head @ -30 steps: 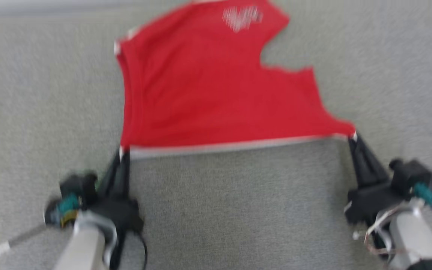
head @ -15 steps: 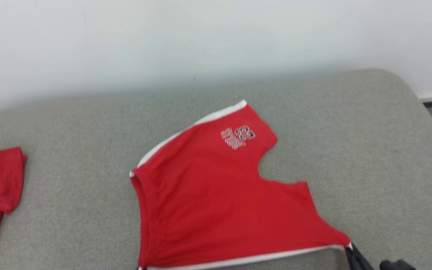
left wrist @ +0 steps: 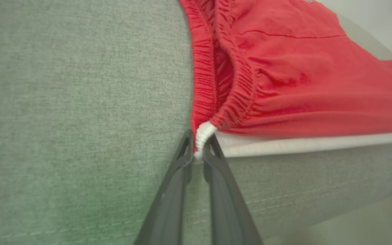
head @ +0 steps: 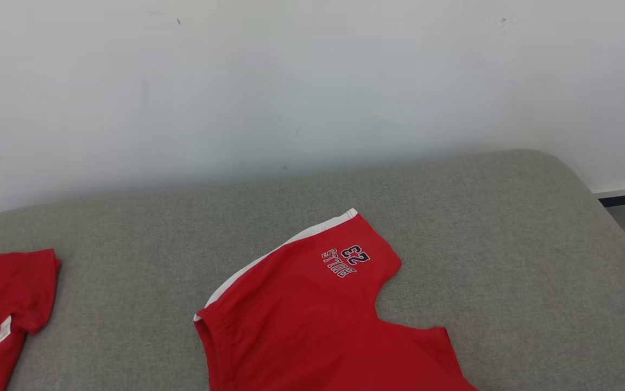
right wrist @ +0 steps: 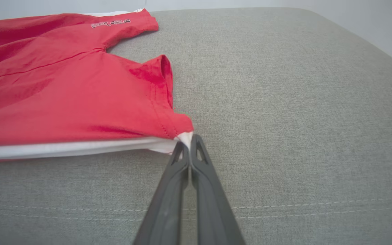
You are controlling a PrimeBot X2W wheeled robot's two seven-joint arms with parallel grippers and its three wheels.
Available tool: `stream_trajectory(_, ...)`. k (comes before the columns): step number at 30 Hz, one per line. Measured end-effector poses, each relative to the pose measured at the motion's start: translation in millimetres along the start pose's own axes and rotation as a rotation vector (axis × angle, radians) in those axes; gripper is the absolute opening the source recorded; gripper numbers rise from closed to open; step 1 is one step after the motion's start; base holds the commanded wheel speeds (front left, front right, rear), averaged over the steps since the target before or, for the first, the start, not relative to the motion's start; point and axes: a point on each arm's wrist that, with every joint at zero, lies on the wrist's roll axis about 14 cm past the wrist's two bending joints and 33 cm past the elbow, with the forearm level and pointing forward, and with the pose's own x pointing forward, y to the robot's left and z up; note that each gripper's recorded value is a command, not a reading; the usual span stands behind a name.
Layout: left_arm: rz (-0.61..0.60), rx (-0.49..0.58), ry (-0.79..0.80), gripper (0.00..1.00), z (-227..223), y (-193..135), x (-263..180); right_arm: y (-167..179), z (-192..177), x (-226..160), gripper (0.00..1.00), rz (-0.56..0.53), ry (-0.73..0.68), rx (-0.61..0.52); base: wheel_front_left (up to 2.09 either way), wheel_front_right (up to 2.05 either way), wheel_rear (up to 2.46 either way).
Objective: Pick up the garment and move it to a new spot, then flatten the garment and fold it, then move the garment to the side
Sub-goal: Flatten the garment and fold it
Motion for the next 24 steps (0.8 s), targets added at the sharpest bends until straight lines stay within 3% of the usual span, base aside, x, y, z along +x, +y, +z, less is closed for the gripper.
stream_trajectory(13, -0.010, -0.023, -0.034, 0.00, 6.5, -4.5, -3.2, 0.8, 6.8, 4.4, 0.00, 0.002, -0.018, -0.003, 0.00, 0.00, 0.00)
stream_trajectory(24, -0.050, -0.031, -0.170, 0.00, 58.5, -15.9, 17.8, 11.9, 77.5, 63.4, 0.00, 0.069, -0.166, -0.070, 0.00, 0.00, 0.00)
